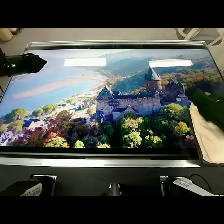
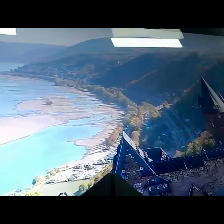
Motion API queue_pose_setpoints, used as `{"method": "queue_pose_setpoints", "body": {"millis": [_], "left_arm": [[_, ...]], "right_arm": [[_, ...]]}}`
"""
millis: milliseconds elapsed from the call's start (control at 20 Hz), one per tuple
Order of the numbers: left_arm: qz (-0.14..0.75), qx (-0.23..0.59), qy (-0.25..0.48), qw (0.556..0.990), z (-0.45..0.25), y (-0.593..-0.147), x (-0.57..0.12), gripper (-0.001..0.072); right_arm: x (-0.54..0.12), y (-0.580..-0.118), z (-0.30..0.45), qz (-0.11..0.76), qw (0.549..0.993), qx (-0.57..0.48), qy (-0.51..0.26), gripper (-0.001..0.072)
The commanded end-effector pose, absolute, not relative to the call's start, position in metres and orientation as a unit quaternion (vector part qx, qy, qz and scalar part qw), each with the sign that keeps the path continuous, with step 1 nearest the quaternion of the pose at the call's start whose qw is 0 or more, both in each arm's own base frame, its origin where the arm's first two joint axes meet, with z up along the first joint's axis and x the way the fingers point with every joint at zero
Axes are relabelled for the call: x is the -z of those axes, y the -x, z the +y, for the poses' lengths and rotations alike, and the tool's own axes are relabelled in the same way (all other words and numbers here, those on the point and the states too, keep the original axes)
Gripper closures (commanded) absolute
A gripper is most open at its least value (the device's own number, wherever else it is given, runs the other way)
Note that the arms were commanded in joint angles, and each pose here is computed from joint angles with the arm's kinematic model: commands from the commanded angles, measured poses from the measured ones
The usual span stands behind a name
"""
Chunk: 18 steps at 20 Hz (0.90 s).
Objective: Fold the shirts.
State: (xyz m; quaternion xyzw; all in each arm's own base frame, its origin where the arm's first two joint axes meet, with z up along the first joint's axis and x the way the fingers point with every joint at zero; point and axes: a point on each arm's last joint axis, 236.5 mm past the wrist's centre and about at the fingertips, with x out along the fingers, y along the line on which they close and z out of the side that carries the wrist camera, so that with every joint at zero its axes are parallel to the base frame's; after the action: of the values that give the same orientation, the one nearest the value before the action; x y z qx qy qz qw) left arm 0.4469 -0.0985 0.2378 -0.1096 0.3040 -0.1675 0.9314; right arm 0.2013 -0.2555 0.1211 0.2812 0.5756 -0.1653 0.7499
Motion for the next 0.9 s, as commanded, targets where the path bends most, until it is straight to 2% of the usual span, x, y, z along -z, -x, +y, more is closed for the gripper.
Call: {"method": "queue_pose_setpoints", "body": {"millis": [0,50,100,150,250,300,400,450,550,650,700,800,850], "left_arm": [[0.305,0.177,0.105,0.930,-0.107,-0.445,-0.237,0.0685],[0.305,0.181,0.104,0.929,-0.111,-0.444,-0.238,0.0685],[0.306,0.184,0.103,0.928,-0.114,-0.443,-0.238,0.0685],[0.307,0.187,0.101,0.928,-0.116,-0.441,-0.238,0.0685],[0.307,0.193,0.093,0.927,-0.116,-0.435,-0.248,0.0685],[0.295,0.198,0.081,0.931,-0.116,-0.434,-0.260,0.0685],[0.262,0.188,0.063,0.944,-0.109,-0.438,-0.287,0.0686],[0.254,0.171,0.036,0.951,-0.101,-0.442,-0.293,0.0687],[0.283,0.084,-0.008,0.955,-0.070,-0.454,-0.274,0.0687],[0.371,0.001,-0.037,0.928,-0.043,-0.455,-0.220,0.0684],[0.420,-0.007,-0.034,0.907,-0.044,-0.452,-0.191,0.0601],[0.525,-0.020,-0.025,0.851,-0.048,-0.435,-0.132,0.0035],[0.580,-0.023,-0.035,0.813,-0.047,-0.419,-0.105,0.0010]], "right_arm": [[-0.063,-0.145,-0.225,0.654,0.675,0.181,-0.291,0.0694],[-0.050,-0.142,-0.217,0.658,0.671,0.176,-0.293,0.0656],[-0.041,-0.141,-0.217,0.659,0.677,0.166,-0.282,0.0345],[-0.040,-0.145,-0.228,0.654,0.693,0.166,-0.252,-0.0005],[-0.065,-0.160,-0.260,0.621,0.734,0.192,-0.195,0.0012],[-0.093,-0.181,-0.283,0.572,0.774,0.218,-0.162,0.0013],[-0.185,-0.251,-0.318,0.414,0.877,0.232,-0.069,0.0026],[-0.233,-0.281,-0.320,0.349,0.908,0.230,-0.011,0.0028],[-0.299,-0.339,-0.286,0.271,0.938,0.192,0.097,0.0041],[-0.292,-0.393,-0.205,0.279,0.946,0.088,0.141,0.0042],[-0.272,-0.410,-0.166,0.308,0.940,0.042,0.138,0.0042],[-0.219,-0.430,-0.100,0.389,0.914,-0.024,0.110,0.0039],[-0.187,-0.428,-0.069,0.442,0.888,-0.072,0.101,0.0038]]}}
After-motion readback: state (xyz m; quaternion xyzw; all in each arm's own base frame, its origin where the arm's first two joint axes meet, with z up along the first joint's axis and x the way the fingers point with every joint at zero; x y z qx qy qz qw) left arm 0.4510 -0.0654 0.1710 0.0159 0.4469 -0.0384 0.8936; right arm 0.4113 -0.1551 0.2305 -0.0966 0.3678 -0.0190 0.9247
